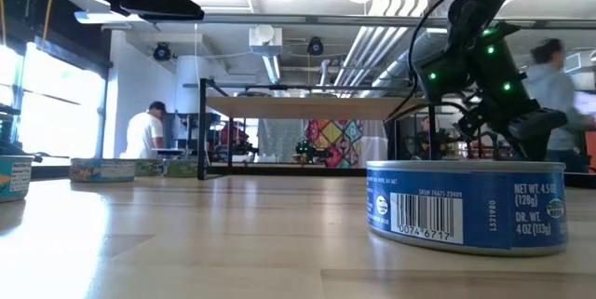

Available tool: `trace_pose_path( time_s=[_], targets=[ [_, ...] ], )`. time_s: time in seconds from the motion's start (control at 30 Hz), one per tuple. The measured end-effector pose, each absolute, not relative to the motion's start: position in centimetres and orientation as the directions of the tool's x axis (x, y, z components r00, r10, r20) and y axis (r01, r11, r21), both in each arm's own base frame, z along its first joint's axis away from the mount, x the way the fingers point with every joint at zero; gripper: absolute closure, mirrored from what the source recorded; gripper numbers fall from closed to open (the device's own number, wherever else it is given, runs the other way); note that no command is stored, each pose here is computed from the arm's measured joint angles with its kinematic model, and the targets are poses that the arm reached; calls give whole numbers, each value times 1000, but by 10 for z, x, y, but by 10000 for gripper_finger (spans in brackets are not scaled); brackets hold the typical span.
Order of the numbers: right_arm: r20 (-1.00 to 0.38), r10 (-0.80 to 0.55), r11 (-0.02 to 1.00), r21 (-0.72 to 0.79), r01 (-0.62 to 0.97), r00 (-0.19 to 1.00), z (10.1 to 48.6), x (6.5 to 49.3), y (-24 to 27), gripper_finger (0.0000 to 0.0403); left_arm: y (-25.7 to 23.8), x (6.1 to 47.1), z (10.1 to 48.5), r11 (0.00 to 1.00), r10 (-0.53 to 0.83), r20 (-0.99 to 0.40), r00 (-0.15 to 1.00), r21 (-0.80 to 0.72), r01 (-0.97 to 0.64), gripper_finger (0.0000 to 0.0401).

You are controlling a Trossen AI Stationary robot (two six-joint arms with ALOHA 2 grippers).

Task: Stack canned seafood by type on shelf
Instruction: Put the green tuna can on the shelf

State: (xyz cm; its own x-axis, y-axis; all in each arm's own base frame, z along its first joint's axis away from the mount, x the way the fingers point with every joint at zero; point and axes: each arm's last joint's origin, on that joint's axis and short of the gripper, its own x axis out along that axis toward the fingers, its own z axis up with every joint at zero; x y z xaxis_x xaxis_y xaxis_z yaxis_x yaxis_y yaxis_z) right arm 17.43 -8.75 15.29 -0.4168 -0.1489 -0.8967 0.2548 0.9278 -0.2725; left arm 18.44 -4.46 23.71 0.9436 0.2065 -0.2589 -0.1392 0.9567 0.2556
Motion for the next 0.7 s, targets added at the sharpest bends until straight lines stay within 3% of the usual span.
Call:
trace_pose_path(
  time_s=[0.37,0.7],
  targets=[
    [-926,-108,931,-222,290,-362,149,177,-87,381,-45,184,237,959,207,-262,942,246,-142,295],
    [-941,-67,958,-153,241,-333,154,191,-52,396,-45,184,237,960,207,-263,942,239,-145,295]
  ],
)
